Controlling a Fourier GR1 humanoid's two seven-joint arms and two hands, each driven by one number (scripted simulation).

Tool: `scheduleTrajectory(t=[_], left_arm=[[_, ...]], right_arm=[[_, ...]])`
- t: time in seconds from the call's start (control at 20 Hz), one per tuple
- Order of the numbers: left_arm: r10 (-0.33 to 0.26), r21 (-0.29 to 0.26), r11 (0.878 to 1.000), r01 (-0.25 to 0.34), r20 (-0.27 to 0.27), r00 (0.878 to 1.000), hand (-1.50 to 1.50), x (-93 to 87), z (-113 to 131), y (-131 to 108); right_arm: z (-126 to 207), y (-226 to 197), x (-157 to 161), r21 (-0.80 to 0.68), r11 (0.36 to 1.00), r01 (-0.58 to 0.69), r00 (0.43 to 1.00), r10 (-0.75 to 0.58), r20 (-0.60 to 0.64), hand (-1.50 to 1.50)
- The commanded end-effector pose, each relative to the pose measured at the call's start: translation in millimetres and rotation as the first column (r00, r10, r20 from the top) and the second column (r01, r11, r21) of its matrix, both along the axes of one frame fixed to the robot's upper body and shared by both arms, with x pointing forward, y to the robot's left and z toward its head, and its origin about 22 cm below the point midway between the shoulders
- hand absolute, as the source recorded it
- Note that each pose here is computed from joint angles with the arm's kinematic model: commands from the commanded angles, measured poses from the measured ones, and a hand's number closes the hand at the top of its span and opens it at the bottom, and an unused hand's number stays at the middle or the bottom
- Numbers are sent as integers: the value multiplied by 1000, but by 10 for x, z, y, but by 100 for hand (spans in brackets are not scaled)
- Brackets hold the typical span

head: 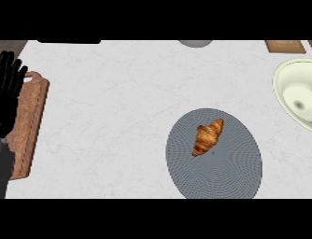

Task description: Pick the cupcake from the placemat and place it in the bowl

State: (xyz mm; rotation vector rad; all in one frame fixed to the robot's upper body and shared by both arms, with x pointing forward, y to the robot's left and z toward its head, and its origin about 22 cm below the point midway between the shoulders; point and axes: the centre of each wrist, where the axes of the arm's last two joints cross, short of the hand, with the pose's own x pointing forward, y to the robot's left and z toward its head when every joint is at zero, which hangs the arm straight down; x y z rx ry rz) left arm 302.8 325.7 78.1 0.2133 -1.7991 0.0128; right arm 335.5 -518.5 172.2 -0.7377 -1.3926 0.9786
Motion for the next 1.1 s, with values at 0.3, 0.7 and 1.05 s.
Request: scheduleTrajectory(t=[0.3, 0.7, 1.05], left_arm=[[-9, -11, 1000, 9, 4, 1000, 0, 76, 113, -34], [2, 1, 1000, -2, 5, 1000, 0, 3, -7, -6], [-10, 7, 1000, 10, 13, 1000, 0, -31, -42, -96]], right_arm=[[-877, 283, 96, 190, 974, 125, 984, -98, -146, -150], [-730, 225, 142, 498, 860, 111, 981, -174, 82, -150], [-375, -237, -164, 620, 758, 202, 897, -398, 193, -150]])
